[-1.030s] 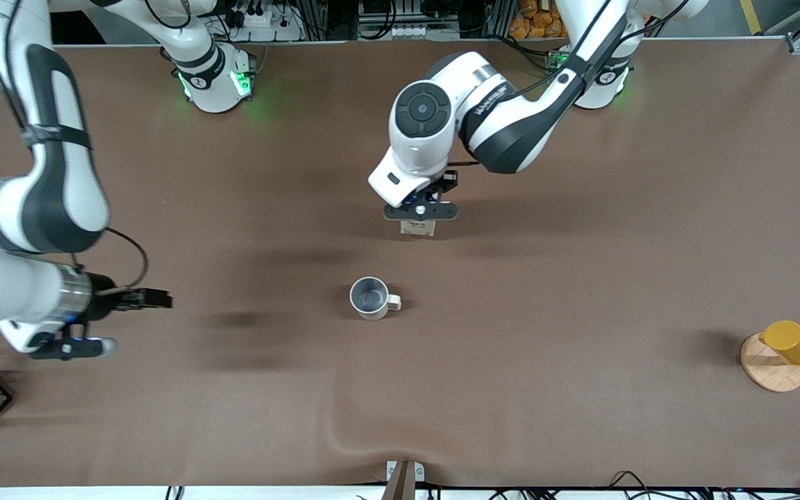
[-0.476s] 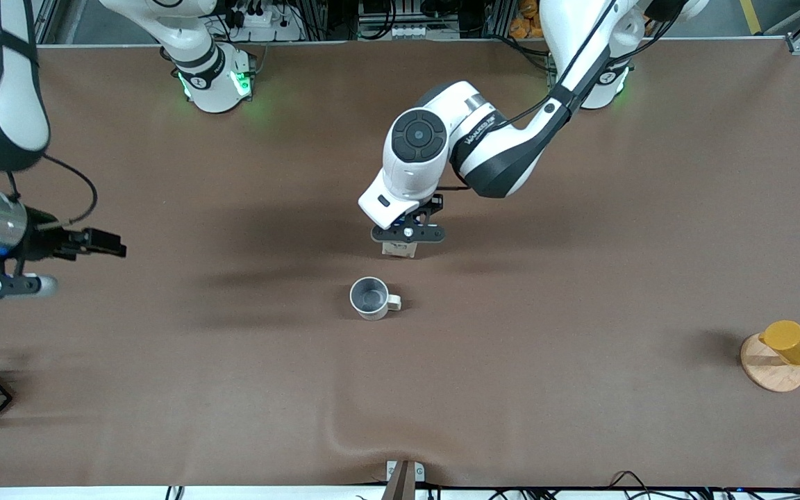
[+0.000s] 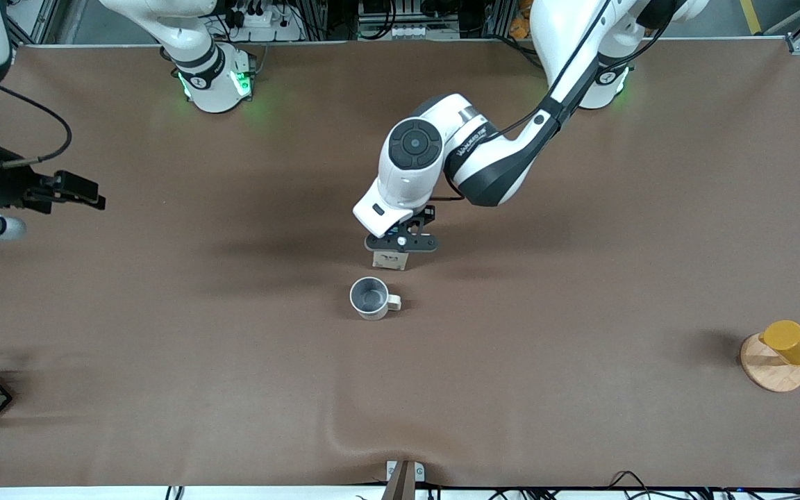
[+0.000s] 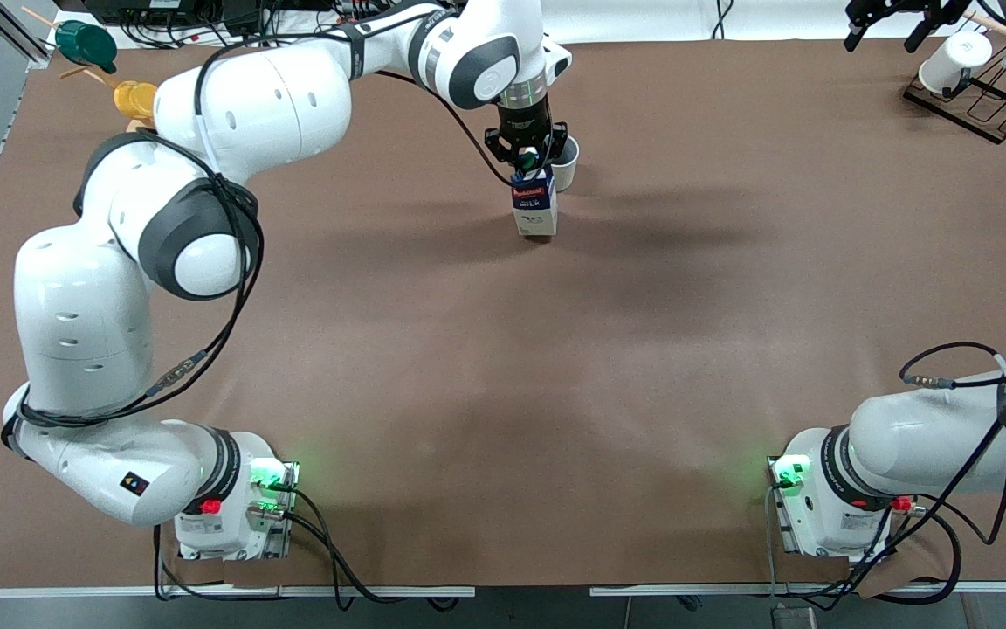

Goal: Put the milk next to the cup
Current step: 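Lower the carton beside the mug while the right gripper withdraws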

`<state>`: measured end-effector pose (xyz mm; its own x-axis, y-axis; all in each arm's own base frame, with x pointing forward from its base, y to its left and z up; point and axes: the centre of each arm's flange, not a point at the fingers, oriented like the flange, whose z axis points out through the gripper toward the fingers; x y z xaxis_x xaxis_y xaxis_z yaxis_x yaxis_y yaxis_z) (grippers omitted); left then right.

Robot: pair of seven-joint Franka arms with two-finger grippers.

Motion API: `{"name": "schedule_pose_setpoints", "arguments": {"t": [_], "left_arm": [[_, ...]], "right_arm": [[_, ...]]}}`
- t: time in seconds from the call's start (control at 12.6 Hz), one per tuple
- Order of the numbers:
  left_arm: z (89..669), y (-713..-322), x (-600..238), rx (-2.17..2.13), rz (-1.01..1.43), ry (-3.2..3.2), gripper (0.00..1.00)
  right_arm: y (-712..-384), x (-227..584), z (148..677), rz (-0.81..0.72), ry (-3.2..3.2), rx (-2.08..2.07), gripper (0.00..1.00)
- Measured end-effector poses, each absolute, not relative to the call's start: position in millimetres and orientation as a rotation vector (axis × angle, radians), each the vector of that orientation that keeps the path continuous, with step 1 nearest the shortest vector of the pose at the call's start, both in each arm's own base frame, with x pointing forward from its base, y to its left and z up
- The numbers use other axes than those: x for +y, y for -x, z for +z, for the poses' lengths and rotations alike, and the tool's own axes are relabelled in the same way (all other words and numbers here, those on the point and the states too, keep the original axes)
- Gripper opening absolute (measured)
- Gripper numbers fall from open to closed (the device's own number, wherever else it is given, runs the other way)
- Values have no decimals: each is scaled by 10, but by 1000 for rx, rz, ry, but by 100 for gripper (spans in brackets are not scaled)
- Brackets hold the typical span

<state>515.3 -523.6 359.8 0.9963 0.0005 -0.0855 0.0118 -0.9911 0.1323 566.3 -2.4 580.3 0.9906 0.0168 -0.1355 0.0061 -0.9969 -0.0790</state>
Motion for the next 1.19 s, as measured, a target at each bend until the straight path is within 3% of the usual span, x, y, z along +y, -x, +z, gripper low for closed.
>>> {"name": "schedule_pose_setpoints", "arguments": {"t": [0.79,0.87,1.19], "left_arm": [[3477,-5234,-5246,-65,-93,-2987,43],[3479,-5235,-5249,-68,-89,-2984,49],[3535,-5273,-5254,-90,-62,-2969,94]], "right_arm": [[-5494,-69,6041,196,3062,206,100],[-5494,-69,6039,196,3062,207,100],[-5495,-65,6040,195,3062,205,100]]}}
